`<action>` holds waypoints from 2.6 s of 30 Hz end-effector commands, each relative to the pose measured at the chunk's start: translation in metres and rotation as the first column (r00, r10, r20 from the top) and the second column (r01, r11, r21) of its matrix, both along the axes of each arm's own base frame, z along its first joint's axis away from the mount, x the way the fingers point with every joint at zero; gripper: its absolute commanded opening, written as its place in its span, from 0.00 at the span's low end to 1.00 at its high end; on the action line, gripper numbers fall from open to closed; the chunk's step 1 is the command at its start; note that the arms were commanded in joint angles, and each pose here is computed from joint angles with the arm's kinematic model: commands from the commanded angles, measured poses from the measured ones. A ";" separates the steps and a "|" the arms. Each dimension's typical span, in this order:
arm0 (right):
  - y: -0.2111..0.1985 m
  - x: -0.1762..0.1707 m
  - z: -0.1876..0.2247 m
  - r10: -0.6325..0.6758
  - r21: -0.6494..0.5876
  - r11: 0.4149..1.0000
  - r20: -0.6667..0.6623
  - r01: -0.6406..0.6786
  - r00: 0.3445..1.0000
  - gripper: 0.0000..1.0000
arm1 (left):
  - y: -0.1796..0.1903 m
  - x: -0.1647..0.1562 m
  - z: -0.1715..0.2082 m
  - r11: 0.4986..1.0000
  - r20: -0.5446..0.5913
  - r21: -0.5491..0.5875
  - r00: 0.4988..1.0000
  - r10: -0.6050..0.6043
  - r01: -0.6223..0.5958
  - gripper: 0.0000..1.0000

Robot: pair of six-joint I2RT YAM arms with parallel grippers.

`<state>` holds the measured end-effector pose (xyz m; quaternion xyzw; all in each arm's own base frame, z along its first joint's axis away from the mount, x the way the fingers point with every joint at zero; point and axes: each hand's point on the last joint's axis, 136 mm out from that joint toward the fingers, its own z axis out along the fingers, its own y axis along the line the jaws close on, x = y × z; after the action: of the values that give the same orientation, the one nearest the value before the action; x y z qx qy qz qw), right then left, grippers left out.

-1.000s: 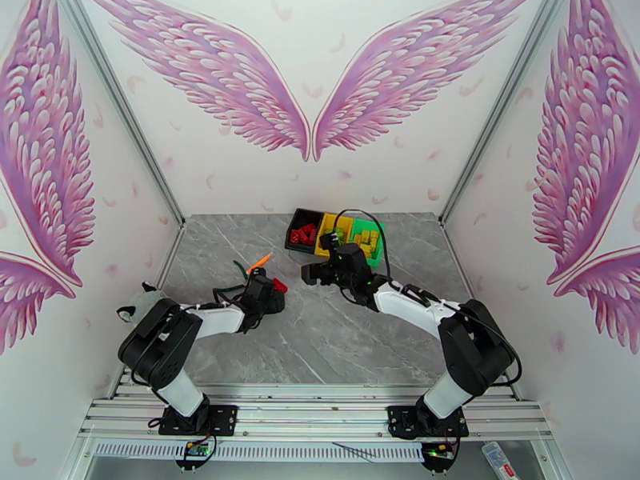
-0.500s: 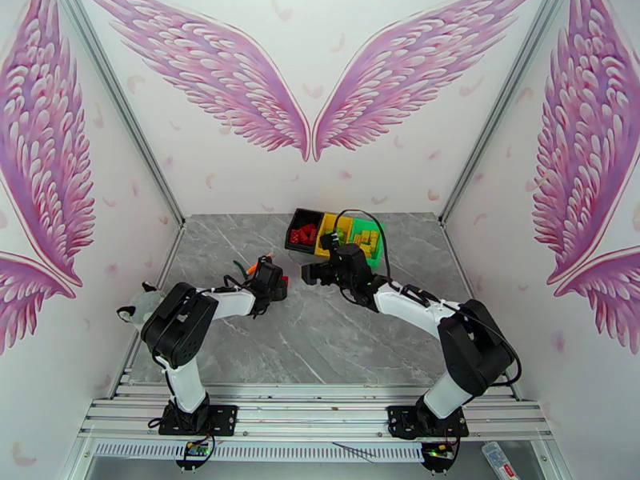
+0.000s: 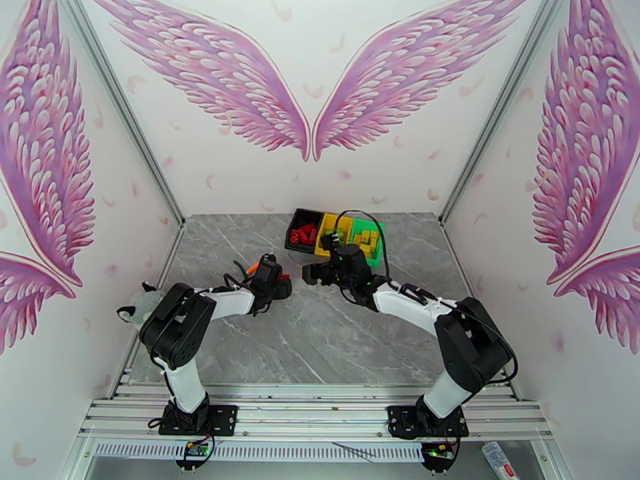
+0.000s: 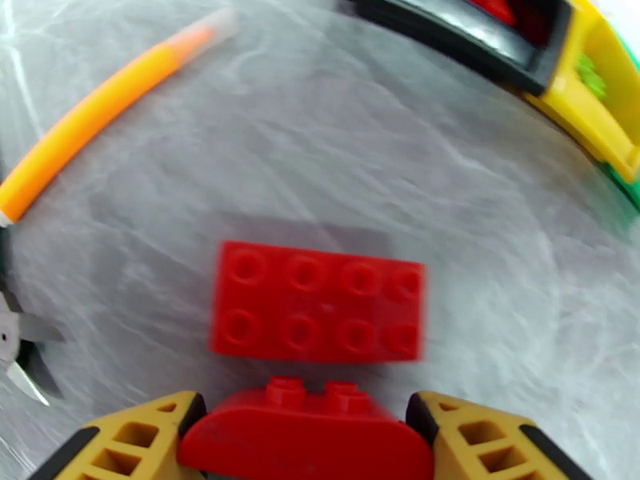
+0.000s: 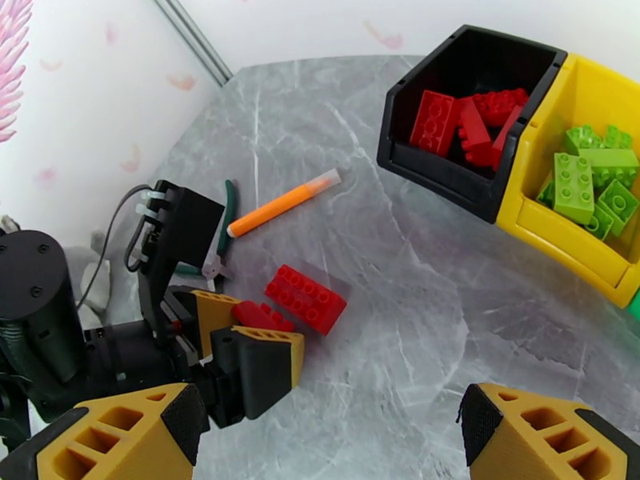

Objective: Sort the legos into containers by color

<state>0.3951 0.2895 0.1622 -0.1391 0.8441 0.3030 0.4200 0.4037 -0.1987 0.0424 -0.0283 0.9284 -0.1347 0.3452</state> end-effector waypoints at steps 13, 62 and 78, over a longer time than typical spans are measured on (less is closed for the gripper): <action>-0.055 -0.015 -0.011 -0.210 -0.071 0.976 -0.021 0.208 0.978 0.90 | -0.055 0.099 0.111 0.967 0.236 -0.170 0.960 -0.148 0.191 0.57; 0.104 0.005 -0.121 -0.018 -0.264 0.964 -0.228 -0.044 0.974 0.85 | 0.134 -0.038 0.063 0.928 0.203 -0.200 0.913 0.354 -0.315 0.99; 0.127 0.042 -0.168 -0.172 -0.410 0.909 -0.196 0.078 0.965 0.74 | 0.159 -0.082 0.047 0.902 0.181 -0.241 0.896 0.405 -0.359 0.99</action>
<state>0.4403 0.4280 0.0299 -0.1438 0.9187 0.1690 0.3267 0.3287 -0.0431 0.0924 -0.2241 0.8409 -0.1576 0.4667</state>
